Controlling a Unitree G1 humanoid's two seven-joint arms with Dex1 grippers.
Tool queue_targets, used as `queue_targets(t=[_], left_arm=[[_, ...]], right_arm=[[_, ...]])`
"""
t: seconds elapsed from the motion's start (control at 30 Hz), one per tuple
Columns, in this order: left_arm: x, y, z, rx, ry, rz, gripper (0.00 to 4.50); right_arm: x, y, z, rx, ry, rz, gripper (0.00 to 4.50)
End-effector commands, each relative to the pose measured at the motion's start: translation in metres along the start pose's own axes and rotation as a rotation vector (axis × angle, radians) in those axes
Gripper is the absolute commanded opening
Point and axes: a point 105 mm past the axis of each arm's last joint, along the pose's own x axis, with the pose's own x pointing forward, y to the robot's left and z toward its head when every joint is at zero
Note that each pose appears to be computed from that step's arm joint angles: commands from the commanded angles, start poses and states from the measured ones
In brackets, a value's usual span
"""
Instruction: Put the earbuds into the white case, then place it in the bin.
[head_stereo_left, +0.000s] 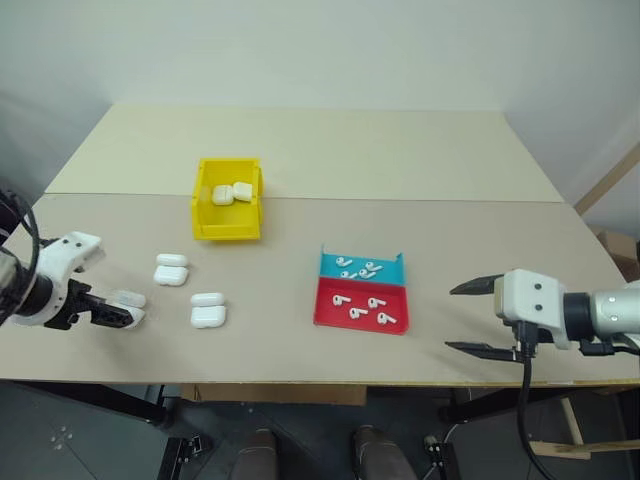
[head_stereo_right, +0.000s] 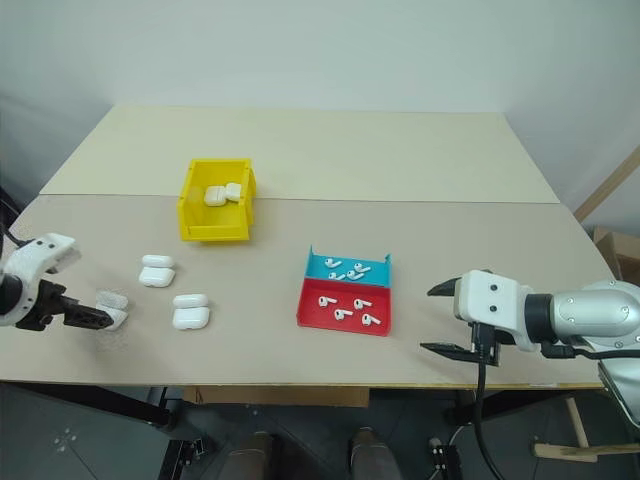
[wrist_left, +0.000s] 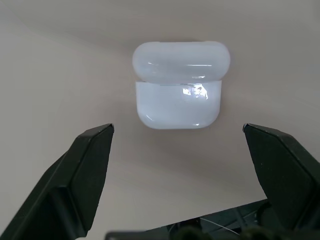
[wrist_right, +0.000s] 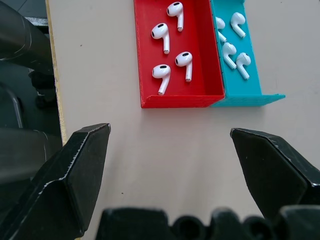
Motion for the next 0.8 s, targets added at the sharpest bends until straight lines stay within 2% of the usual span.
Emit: queue_targets(t=[0.03,0.17,0.8], left_arm=[[0.0,0.004,0.008,0.007,-0.011,0.026,4.5],[0.01,0.0,0.013,0.019,0.0,0.022,4.5],[0.019,0.002,0.014,0.04,0.034,0.026,4.5]], right_arm=[[-0.006,-0.004,0.008,-0.032,0.0,-0.027,4.46],[-0.006,-0.005,0.009,-0.029,0.004,-0.034,4.46],[-0.006,-0.003,0.011,-0.026,0.012,-0.04,4.46]])
